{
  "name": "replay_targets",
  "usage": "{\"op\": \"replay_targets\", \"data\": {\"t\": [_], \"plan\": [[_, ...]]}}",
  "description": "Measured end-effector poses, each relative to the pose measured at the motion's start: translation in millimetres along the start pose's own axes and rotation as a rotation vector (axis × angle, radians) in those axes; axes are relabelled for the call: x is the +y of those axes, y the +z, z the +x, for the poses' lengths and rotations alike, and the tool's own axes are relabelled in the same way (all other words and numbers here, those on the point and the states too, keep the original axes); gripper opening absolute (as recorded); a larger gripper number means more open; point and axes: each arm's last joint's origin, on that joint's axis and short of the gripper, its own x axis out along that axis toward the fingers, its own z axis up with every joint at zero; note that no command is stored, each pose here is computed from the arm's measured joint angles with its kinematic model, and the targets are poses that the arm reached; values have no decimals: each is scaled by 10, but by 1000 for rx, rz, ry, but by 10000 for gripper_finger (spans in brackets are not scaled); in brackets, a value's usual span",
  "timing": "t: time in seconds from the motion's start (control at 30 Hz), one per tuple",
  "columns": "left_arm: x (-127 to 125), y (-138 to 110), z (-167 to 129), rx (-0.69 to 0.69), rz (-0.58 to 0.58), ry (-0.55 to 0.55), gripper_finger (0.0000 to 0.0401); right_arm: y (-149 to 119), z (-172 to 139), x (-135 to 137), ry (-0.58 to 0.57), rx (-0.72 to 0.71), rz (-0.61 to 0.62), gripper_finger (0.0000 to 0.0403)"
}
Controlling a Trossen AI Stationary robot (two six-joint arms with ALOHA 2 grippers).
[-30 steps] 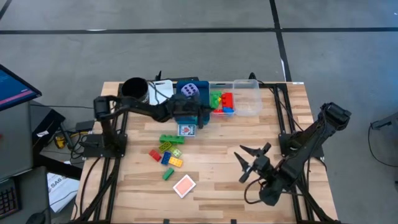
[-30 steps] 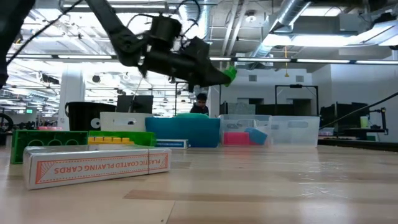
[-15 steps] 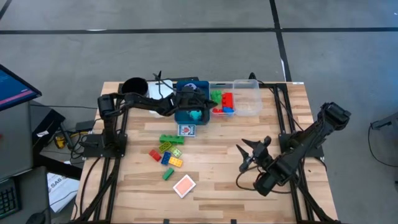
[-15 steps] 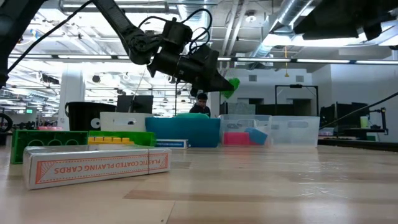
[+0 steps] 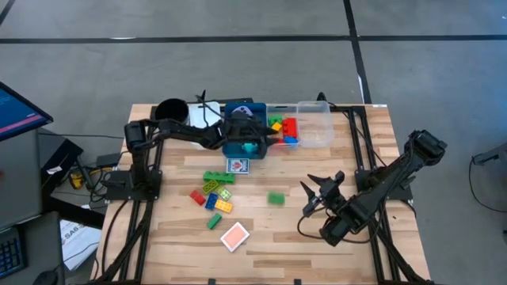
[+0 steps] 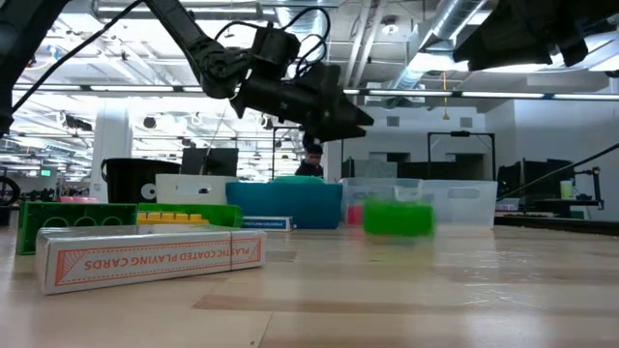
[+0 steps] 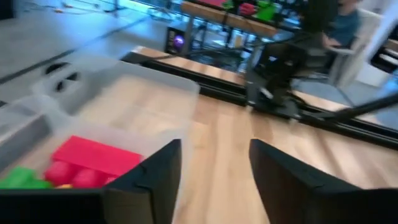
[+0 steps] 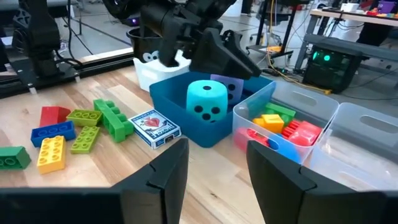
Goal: Pick & Place Toys
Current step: Put the green 2 stud game piece into the left transparent bin
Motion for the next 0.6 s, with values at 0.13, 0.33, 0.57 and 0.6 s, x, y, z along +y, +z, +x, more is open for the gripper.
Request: {"op": "replay_targets", "data": {"t": [0.13,0.33,0.57,0.6], "plan": [[-169,-24,0,52,0,-140,214,-1,0,-2,0,3,-10,159],[-584,-29,-116,194,48,-282,237,-56,-14,92,76,146,-118,161],[-1149,191,-431,210,205,-416,236,-139,-151,500,329,172,-175,185],[-1214,232,-486,204,217,-423,235,-155,-162,566,353,158,-154,189]]}}
